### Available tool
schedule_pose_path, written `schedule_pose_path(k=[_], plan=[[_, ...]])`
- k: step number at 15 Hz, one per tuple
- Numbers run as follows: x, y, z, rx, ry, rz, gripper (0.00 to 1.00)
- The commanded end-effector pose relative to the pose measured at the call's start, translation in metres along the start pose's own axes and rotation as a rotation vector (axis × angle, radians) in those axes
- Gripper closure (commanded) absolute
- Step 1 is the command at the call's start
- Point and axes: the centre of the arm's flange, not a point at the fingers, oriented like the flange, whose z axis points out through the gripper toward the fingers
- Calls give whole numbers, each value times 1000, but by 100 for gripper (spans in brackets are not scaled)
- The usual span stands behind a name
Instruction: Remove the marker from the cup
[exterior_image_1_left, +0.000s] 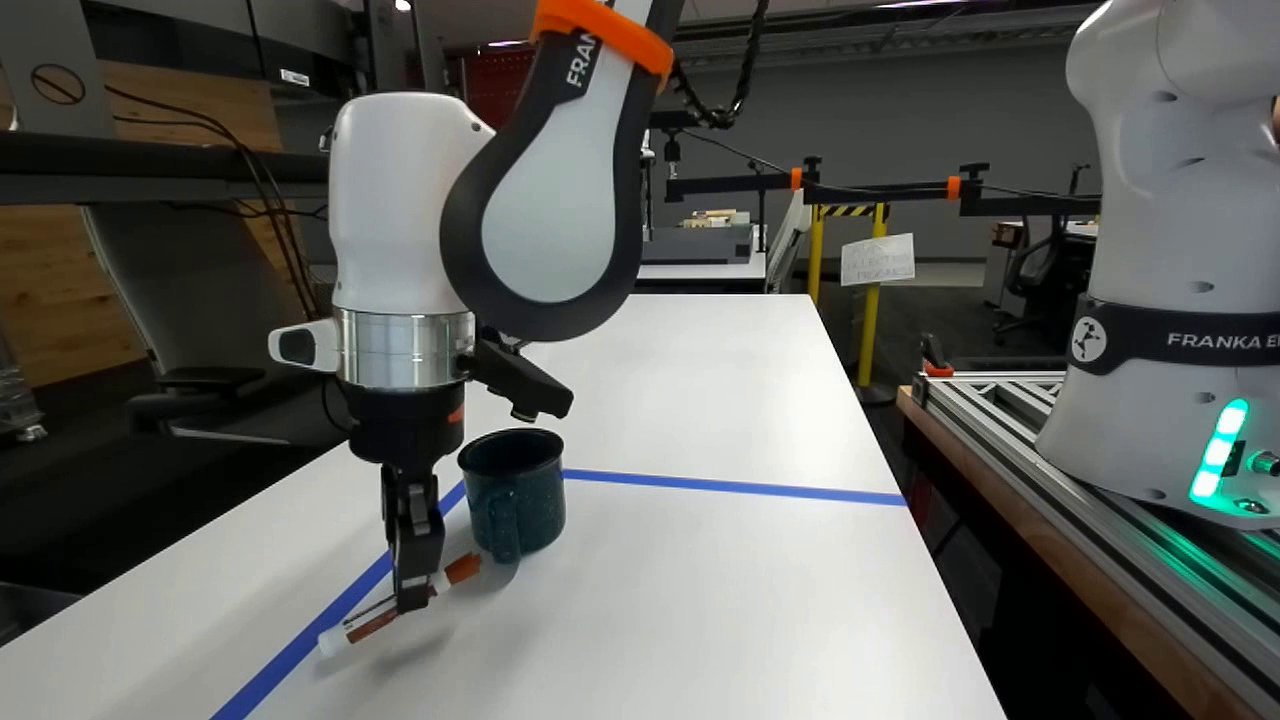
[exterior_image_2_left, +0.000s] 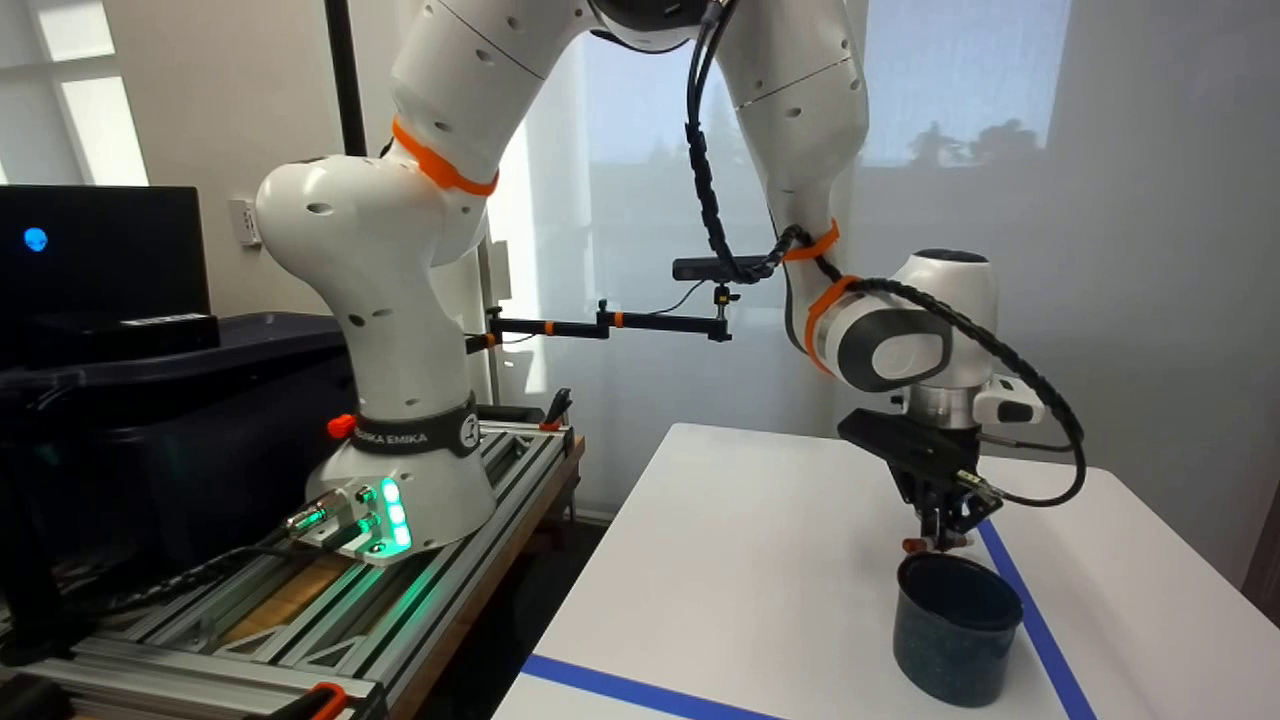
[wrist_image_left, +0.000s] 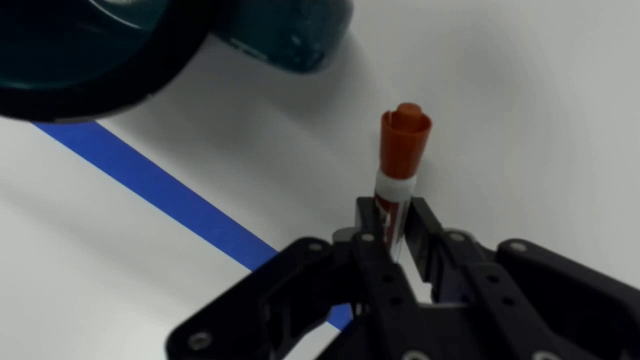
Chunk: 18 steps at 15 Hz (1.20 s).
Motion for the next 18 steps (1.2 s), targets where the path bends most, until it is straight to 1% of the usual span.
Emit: schedule_pose_path(k=[1, 4, 5, 6, 7, 8, 11, 14, 16, 18], plan=[[4, 4, 17, 17, 20, -42, 95], [5, 6, 24, 22, 7, -67, 95], [6, 8, 25, 21, -7, -79, 93], [6, 9, 25, 26, -10, -87, 71], [7, 10, 22, 21, -15, -85, 55], [7, 11, 21, 24, -17, -88, 49], [7, 10, 4, 39, -35, -81, 25], [7, 10, -21, 42, -79, -54, 1], [8, 12, -41, 33, -119, -24, 0], [10, 12, -64, 26, -169, 55, 0]])
